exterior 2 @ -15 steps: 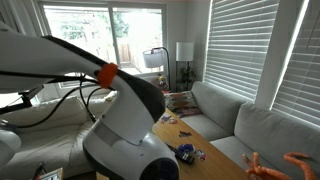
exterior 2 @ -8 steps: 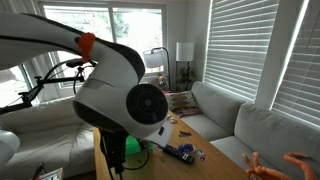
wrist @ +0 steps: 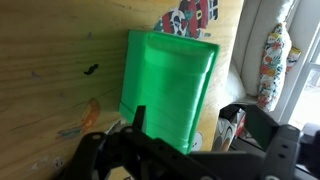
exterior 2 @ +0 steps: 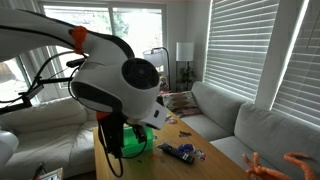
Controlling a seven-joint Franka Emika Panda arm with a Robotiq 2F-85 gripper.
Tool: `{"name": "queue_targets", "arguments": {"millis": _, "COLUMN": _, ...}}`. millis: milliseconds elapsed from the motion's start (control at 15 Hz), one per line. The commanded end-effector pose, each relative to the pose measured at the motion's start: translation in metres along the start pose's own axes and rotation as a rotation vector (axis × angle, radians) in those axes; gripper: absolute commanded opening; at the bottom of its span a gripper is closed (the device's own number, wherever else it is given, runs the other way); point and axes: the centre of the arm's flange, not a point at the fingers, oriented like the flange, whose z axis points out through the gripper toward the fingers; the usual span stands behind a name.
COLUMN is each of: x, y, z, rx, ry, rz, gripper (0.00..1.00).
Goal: Open the green container
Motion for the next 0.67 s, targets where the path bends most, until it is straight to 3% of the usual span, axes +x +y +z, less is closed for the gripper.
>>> {"name": "queue_targets", "arguments": {"millis": 0, "x": 0.0, "y": -0.004, "z": 0.0, "rx": -0.107, "ry": -0.021, "rz": -0.002, "gripper": 1.0}}
{"name": "queue_targets", "arguments": {"millis": 333, "x": 0.01, "y": -0.027, "z": -0.001, "rx": -0.375, "ry": -0.049, "rz": -0.048, "gripper": 1.0}}
{"name": "queue_targets", "arguments": {"millis": 600, "x": 0.019, "y": -0.062, "z": 0.012, "rx": -0.449, "ry": -0.058, "rz": -0.144, "gripper": 1.0}}
